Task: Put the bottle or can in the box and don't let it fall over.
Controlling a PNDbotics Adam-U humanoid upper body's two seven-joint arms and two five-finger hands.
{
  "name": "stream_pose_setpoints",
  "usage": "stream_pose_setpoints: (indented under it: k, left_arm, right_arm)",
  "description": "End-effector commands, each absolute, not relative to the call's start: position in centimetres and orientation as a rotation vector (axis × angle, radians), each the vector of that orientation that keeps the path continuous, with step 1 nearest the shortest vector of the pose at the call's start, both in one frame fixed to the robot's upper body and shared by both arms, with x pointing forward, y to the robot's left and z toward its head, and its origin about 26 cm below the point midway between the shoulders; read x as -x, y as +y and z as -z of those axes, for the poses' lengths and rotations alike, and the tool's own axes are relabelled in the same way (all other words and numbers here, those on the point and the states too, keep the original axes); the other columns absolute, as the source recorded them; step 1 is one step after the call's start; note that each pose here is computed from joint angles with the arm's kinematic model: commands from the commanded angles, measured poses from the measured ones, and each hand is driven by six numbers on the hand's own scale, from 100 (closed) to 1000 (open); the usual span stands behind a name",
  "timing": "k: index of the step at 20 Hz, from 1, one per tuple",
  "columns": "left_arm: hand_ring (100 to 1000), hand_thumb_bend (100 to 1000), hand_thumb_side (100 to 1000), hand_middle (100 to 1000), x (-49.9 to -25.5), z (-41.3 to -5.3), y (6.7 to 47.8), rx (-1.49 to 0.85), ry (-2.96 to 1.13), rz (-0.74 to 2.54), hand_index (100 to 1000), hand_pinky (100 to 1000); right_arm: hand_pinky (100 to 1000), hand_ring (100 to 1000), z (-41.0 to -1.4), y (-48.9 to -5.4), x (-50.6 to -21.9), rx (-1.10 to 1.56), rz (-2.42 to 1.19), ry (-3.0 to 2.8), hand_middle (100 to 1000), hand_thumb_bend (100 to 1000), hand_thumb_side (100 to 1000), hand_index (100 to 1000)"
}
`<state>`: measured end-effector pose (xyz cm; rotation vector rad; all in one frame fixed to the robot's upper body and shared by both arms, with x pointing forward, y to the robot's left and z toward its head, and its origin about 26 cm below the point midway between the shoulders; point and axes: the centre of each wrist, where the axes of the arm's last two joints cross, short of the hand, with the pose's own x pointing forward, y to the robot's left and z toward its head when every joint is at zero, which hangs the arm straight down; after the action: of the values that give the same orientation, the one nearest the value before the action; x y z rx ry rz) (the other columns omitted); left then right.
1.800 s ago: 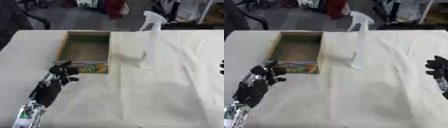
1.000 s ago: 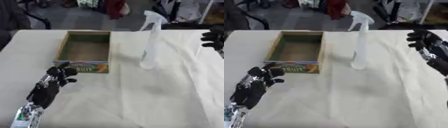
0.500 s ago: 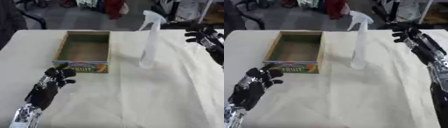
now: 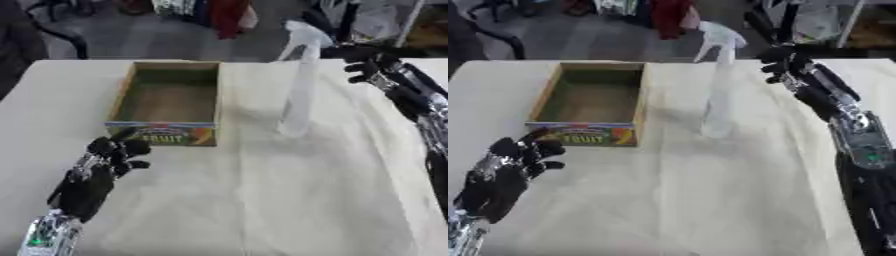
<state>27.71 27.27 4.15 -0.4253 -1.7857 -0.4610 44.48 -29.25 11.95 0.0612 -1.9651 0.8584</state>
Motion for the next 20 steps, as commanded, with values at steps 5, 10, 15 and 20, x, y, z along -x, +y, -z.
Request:
stream_pose_setpoints:
  k: [5, 10, 15, 20]
  left_arm:
    - [859, 243, 1000, 775, -27.9, -4.9, 27.2, 0.433, -1.806, 0.483, 990, 795]
    - [859, 242, 1000, 775, -27.9, -5.0, 27.1, 0.439, -1.808, 0.485, 990, 796]
    - [859, 242, 1000, 775, -28.0, -5.0, 27.0, 0.444, -1.808, 0.486, 990, 796]
    - [859, 242, 1000, 775, -28.0, -5.1, 27.0, 0.449, -1.810, 0.487, 990, 796]
  right_arm:
    - [802, 862, -12.7, -27.7, -45.6, -0.038, -0.910, -1.975, 837, 100, 703, 961]
    - [803, 861, -12.4, -27.0, -45.9, -0.035, -0.916, -1.963, 837, 100, 717, 961]
    - [804, 862, -12.2, -26.3, -46.2, -0.034, -0.928, -1.951, 837, 100, 721, 961]
    - [806, 862, -12.1, -25.7, -46.4, -0.032, -0.946, -1.948, 837, 100, 721, 961]
